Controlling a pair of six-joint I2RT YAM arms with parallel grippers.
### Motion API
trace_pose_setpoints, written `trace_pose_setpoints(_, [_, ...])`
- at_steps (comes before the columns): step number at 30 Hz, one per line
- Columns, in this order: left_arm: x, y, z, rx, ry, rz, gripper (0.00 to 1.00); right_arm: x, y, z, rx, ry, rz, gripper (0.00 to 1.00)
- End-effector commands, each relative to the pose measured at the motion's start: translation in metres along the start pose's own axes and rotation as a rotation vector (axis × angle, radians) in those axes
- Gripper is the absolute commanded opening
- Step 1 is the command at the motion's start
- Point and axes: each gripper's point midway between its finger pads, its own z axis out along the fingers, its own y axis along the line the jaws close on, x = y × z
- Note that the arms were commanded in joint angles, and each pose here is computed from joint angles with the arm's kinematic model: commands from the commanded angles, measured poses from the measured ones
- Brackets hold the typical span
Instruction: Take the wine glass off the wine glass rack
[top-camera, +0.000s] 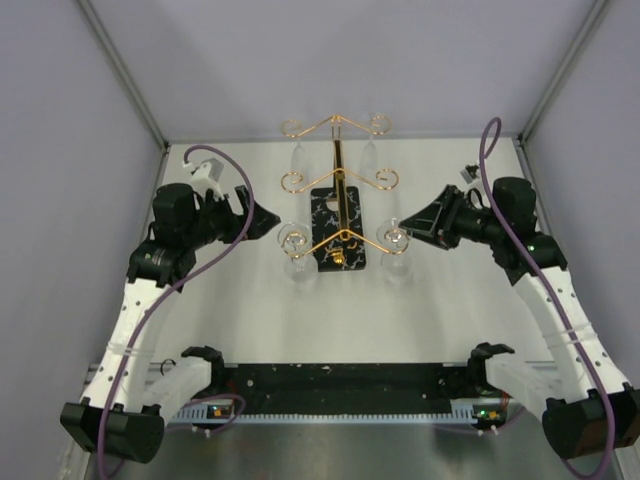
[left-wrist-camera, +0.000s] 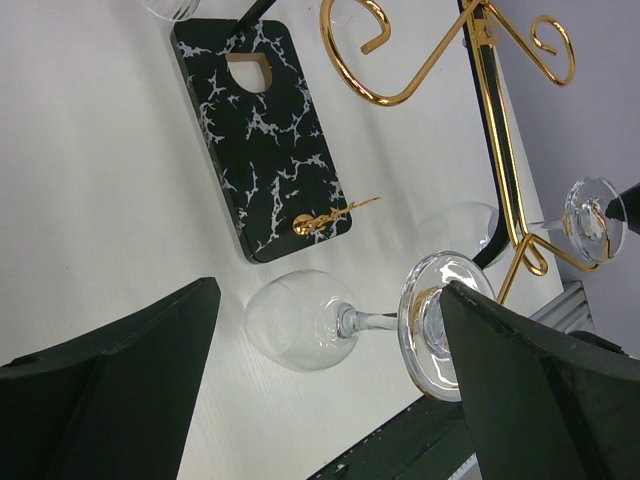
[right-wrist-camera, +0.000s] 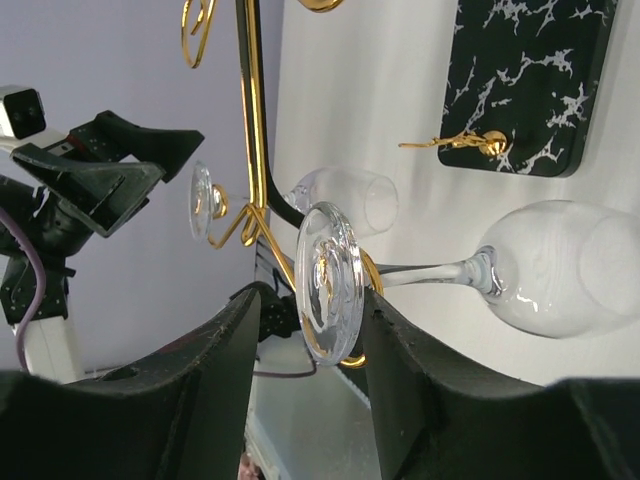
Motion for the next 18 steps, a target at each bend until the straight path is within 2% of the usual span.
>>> trace_pose_setpoints(1, [-0.008, -0.007, -0.002, 0.034, -0.040, 0.031, 0.98, -0.002, 0.026, -0.008, -0.082, -0.014, -0.051, 0.45])
trace_pose_setpoints(18, [-0.006, -0.005, 0.000, 0.034, -0.032, 0.025, 0.98, 0.009, 0.022, 0.005, -0.111, 0.046, -0.040, 0.38])
